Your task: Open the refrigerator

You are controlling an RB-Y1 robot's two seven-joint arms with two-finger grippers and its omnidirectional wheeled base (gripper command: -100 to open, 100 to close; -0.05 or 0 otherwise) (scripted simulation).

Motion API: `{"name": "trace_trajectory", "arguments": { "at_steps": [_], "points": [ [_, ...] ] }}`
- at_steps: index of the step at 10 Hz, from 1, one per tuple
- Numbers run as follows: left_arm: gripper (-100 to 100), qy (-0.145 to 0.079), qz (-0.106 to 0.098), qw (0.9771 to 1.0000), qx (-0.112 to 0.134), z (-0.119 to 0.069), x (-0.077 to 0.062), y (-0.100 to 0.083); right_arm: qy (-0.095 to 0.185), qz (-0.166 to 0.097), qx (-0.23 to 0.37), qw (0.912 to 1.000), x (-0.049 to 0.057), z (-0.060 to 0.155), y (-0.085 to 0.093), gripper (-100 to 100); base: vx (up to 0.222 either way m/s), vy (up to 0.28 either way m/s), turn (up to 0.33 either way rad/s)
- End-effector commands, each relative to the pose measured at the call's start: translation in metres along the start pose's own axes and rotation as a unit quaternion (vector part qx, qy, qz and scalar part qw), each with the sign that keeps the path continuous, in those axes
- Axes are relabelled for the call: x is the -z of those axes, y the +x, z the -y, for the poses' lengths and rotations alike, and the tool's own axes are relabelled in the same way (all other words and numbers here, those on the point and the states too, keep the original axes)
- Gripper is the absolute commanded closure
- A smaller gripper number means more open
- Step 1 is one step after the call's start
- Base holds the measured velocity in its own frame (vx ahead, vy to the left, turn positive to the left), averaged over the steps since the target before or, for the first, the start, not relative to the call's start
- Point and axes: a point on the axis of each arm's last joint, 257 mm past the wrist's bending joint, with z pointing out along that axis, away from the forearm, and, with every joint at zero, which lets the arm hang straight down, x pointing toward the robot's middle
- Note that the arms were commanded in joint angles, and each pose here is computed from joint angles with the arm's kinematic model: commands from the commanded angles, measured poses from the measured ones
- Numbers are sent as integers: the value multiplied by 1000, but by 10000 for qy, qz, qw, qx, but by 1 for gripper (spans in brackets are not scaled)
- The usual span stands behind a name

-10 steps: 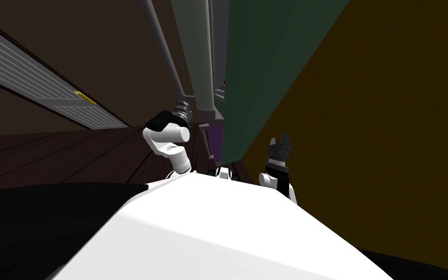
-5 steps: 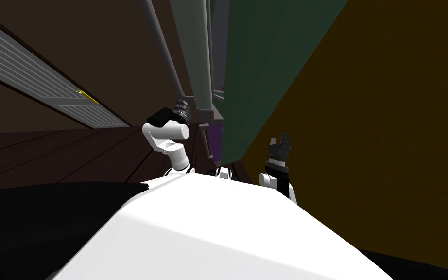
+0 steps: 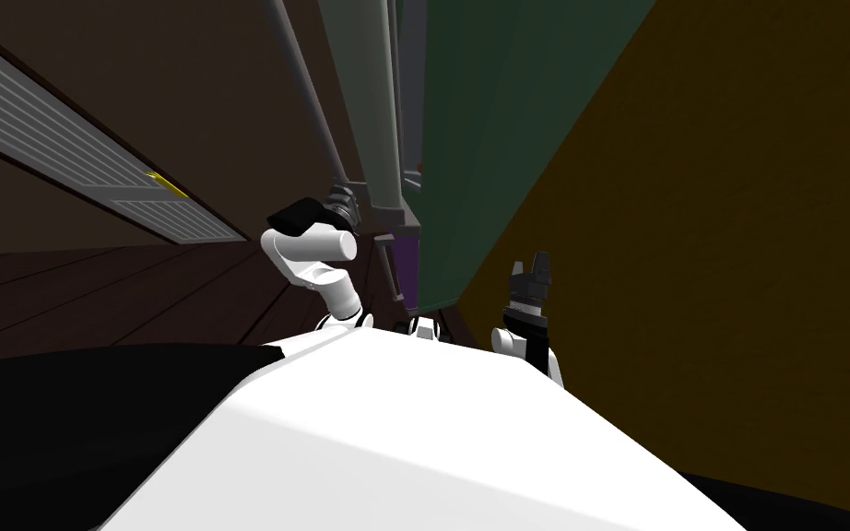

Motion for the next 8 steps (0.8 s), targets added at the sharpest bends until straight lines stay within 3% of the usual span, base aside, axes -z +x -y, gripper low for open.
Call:
{"name": "trace_trajectory", "arguments": {
  "at_steps": [1,5,8],
  "points": [
    [-100,-45,41,10000,41,7,-3,-1,0,0,0,10000,0,0,0,0,2,-40,12],
    [-100,-331,134,9993,96,3,-7,-7,0,0,0,10000,0,0,0,0,9,-37,12],
    [-100,-412,177,9987,247,9,1,-10,0,0,0,10000,0,0,0,0,9,-29,4]
  ]
}}
